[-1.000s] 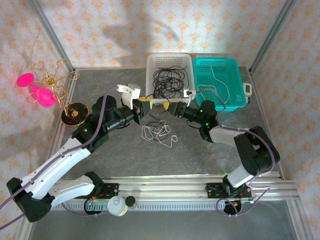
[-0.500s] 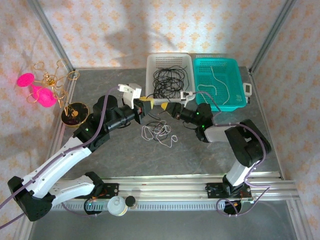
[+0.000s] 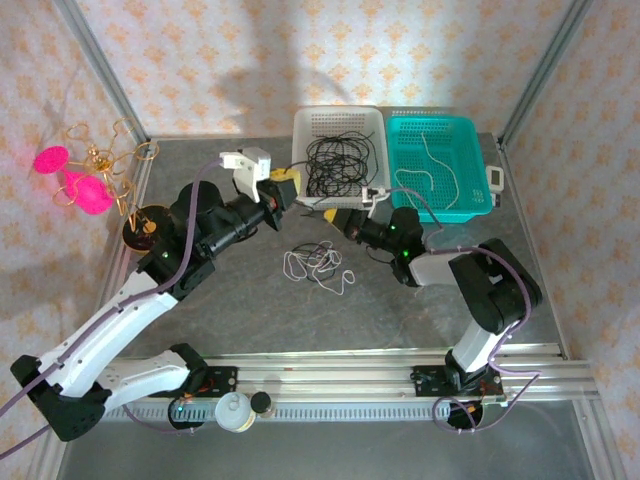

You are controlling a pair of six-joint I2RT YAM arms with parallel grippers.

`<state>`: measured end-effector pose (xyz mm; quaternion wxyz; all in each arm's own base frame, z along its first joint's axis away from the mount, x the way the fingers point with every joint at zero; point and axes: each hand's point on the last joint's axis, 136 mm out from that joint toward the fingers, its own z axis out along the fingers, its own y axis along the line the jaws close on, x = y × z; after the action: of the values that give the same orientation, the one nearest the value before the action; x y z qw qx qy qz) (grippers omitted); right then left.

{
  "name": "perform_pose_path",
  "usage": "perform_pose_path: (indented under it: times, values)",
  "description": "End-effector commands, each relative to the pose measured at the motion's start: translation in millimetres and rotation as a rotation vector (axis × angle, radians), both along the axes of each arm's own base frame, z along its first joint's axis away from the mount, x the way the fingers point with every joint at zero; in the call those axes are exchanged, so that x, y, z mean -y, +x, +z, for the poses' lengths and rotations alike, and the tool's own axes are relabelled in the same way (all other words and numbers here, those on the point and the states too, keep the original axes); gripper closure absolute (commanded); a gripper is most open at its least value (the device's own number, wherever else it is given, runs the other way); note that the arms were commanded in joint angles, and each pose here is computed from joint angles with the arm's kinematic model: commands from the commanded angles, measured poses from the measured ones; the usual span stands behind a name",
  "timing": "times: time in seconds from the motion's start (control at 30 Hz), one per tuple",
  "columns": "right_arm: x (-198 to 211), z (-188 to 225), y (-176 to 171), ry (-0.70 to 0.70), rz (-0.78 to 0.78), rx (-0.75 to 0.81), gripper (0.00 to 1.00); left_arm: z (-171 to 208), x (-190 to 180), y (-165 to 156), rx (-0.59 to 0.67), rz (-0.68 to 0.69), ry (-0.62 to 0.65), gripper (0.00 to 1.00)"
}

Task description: Untangle the cables

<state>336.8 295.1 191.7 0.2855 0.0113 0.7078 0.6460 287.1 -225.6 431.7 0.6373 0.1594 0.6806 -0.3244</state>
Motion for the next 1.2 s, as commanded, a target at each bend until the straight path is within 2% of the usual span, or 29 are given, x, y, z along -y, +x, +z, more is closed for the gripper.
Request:
perform_pose_path:
  times: [0.0,0.1,0.23,0.63,0.83,0.93,1.03,1.17]
  values:
    - [3.2,-35.8,-3.3,-0.082,-0.010,-0.107,1.00,54.3,-14.1,4.6,0.194,0.089,-0.060,1.00]
    - [4.1,-53.2,-10.6,-0.122,0.006,-0.181,1.00,70.8,-17.8,6.2,0.283,0.123,-0.068,1.00]
    - [3.7,-55.8,-22.8,-0.129,0.043,-0.188,1.00,84.4,-20.3,11.1,0.364,0.153,-0.080,1.00]
    - [15.0,-73.9,-50.9,-0.133,0.029,-0.243,1.00,106.0,-35.0,31.4,0.448,0.234,-0.242,1.00]
    - [24.8,-90.4,-56.5,-0.137,-0.015,-0.301,1.00,102.1,-42.0,32.5,0.438,0.257,-0.248,1.00]
    - [37.8,-101.9,-54.8,-0.164,-0.069,-0.323,0.89,96.4,-45.8,29.3,0.424,0.262,-0.249,1.00]
    - [50.6,-100.8,-51.9,-0.239,-0.110,-0.260,0.80,86.4,-40.5,27.4,0.396,0.230,-0.209,1.00]
    - [57.5,-46.1,-49.7,-0.309,-0.132,0.009,0.67,76.9,-34.3,23.7,0.351,0.187,-0.159,1.00]
